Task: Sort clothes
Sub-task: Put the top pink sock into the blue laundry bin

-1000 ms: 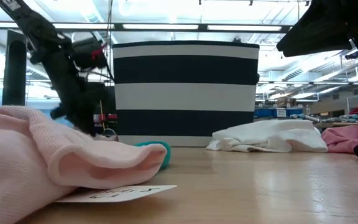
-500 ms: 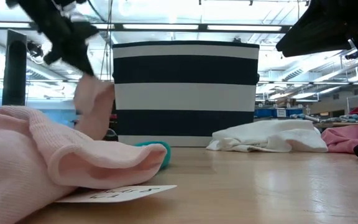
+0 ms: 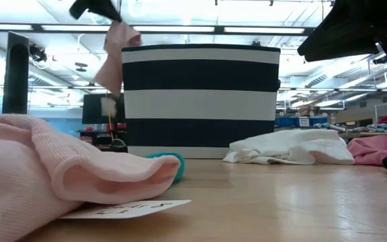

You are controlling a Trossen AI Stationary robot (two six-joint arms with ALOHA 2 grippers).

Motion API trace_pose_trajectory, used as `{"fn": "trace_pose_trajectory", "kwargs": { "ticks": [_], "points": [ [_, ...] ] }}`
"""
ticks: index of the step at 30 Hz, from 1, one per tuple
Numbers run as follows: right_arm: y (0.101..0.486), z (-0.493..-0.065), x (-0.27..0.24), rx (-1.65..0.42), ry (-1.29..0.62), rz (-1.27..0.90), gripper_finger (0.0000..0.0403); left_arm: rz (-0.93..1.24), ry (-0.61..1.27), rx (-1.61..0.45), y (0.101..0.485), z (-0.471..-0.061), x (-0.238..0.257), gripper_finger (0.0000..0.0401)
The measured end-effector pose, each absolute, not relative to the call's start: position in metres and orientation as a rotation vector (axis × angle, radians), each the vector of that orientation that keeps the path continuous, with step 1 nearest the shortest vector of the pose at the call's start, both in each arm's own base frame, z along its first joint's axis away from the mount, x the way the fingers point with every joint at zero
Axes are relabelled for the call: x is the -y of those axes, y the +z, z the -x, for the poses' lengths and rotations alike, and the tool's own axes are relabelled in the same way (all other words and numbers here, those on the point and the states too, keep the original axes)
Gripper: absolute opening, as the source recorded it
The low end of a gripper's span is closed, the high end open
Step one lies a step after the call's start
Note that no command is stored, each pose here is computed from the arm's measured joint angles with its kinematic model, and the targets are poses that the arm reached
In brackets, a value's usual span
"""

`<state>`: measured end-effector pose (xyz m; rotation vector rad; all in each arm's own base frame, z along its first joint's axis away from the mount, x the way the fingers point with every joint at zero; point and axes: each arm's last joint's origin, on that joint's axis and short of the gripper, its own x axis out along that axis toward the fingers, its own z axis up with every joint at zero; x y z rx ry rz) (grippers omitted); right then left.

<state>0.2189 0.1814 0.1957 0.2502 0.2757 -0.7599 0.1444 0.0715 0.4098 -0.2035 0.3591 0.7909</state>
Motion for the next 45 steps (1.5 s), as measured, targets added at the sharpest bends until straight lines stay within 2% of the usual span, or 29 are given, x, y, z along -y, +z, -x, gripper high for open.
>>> {"fn": "trace_pose_trajectory", "kwargs": {
  "ticks": [15, 23, 27, 34, 39, 45],
  "points": [
    [0.196, -0.219, -0.181, -0.277, -0.760, -0.246, 0.0114, 0.046, 0.678, -0.338, 0.479, -0.218, -0.100, 0.0000],
    [0.196, -0.219, -0.181, -0.278, -0.760, -0.244, 0.0114, 0.024, 0.656, -0.298, 0.502, -0.234, -0.106, 0.0000],
    [0.196, -0.219, -0.181, -0.279, -0.760, -0.243, 0.0114, 0.028, 0.655, -0.373, 0.493, -0.233, -0.106, 0.0000],
    [0.196, -0.219, -0.181, -0.281, -0.759, -0.238, 0.0114, 0.030, 0.725, -0.622, 0.458, -0.232, -0.108, 0.0000],
    [0.196, -0.219, -0.181, -0.281, -0.759, -0.238, 0.0114, 0.048, 0.716, -0.717, 0.423, -0.243, -0.113, 0.0000],
    [0.196, -0.219, -0.182, -0.279, -0.757, -0.243, 0.0114, 0.108, 0.600, -0.764, 0.367, -0.261, -0.120, 0.0002]
  ]
}}
